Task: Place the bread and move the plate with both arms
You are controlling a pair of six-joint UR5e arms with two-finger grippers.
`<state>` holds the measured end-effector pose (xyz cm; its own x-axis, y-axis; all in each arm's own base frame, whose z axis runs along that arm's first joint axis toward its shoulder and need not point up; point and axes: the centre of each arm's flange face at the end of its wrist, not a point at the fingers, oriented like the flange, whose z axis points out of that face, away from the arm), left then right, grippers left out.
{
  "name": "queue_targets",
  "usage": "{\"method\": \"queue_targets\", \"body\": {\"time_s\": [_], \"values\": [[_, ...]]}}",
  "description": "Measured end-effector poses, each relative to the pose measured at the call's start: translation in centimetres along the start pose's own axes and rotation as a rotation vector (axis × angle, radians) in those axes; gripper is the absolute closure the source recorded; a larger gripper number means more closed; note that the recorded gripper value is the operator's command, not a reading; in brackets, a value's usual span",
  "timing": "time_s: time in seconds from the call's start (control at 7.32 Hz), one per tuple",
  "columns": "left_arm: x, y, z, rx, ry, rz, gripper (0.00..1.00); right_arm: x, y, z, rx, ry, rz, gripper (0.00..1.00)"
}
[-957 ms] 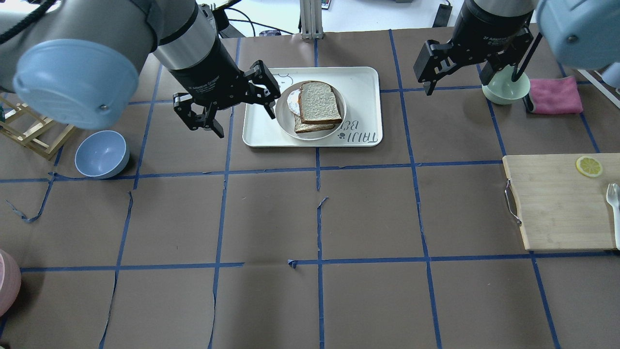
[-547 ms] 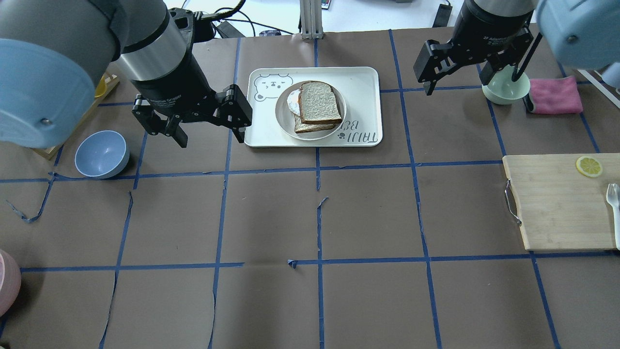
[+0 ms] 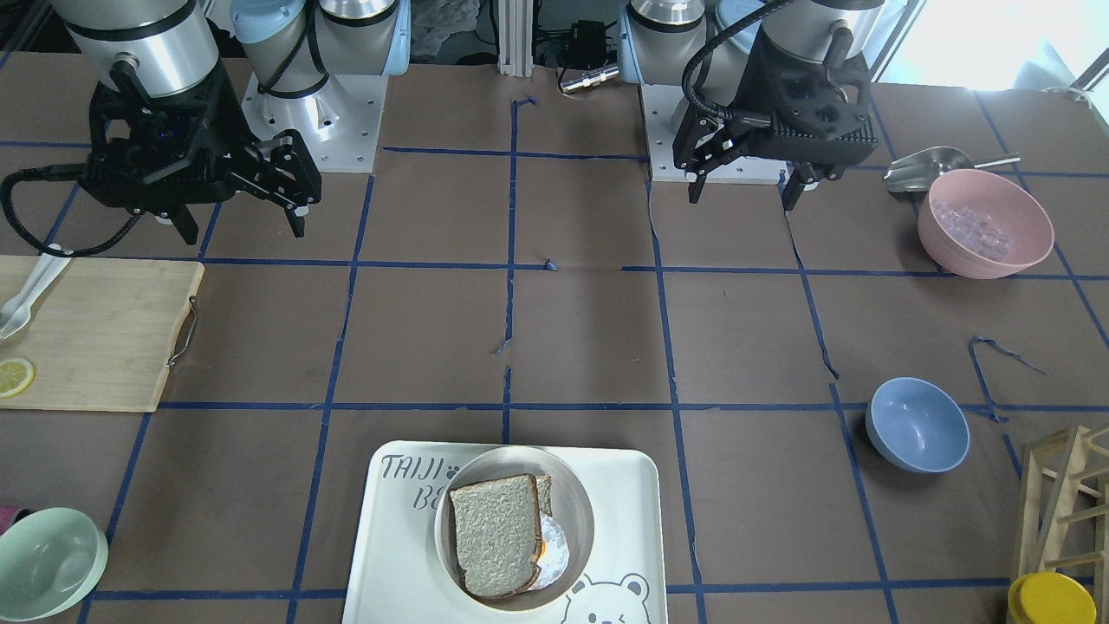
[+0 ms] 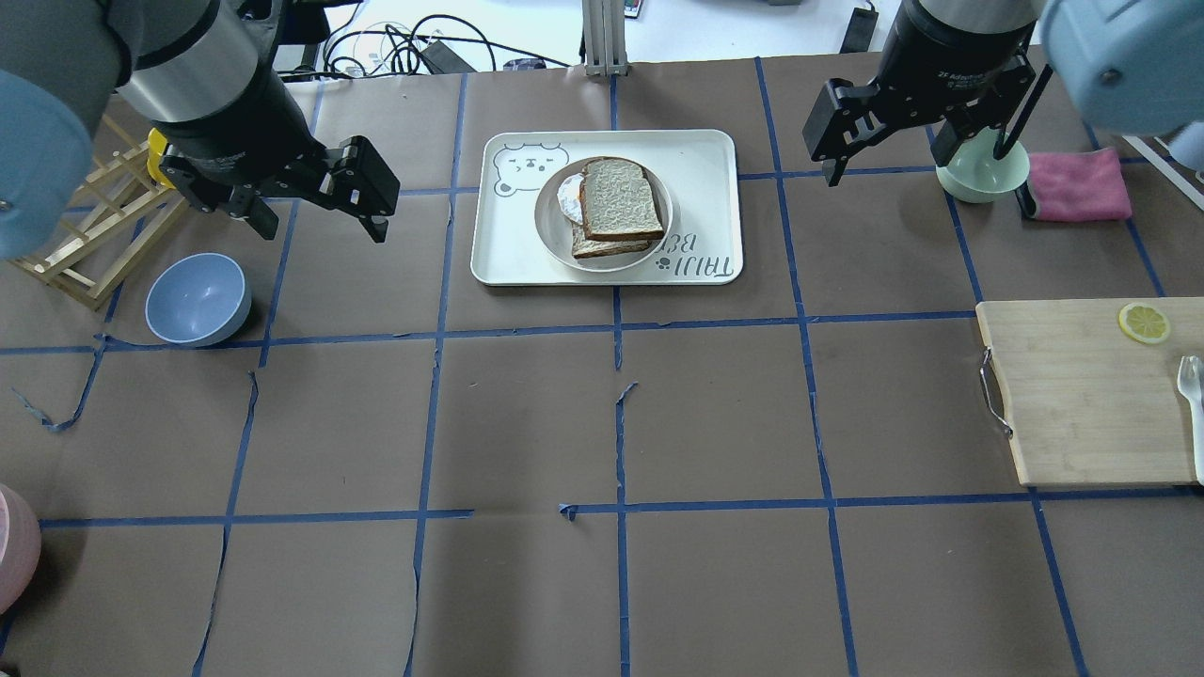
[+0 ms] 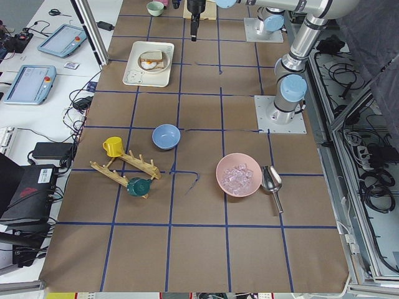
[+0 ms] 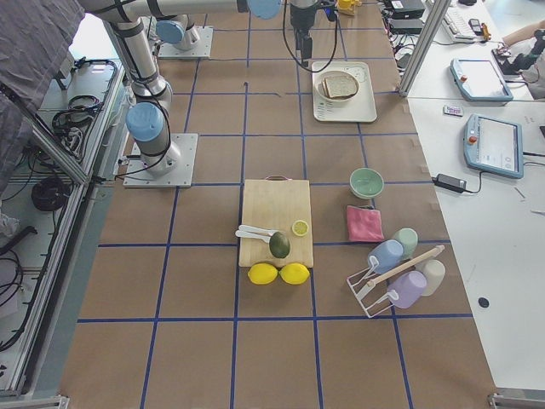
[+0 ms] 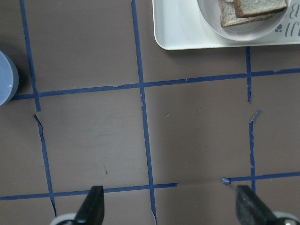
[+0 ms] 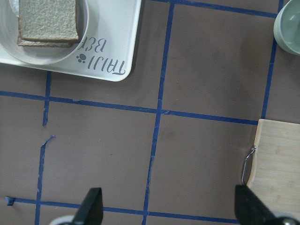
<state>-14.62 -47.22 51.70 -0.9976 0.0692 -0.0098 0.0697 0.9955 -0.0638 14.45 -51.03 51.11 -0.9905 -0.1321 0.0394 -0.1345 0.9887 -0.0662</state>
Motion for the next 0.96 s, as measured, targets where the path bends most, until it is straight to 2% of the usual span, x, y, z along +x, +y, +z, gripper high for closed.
{"method": "queue_targets", "body": {"time_s": [0.41,0.96], "values": [[-0.6,-2.0,0.1,0.062,-0.01,-0.011,0.0,0.0,0.0,0.0,0.0,0.0,0.0,0.0],[-0.4,-2.3,0.2,0.076,-0.01,0.0,0.0,0.0,0.0,0.0,0.0,0.0,0.0,0.0]]}}
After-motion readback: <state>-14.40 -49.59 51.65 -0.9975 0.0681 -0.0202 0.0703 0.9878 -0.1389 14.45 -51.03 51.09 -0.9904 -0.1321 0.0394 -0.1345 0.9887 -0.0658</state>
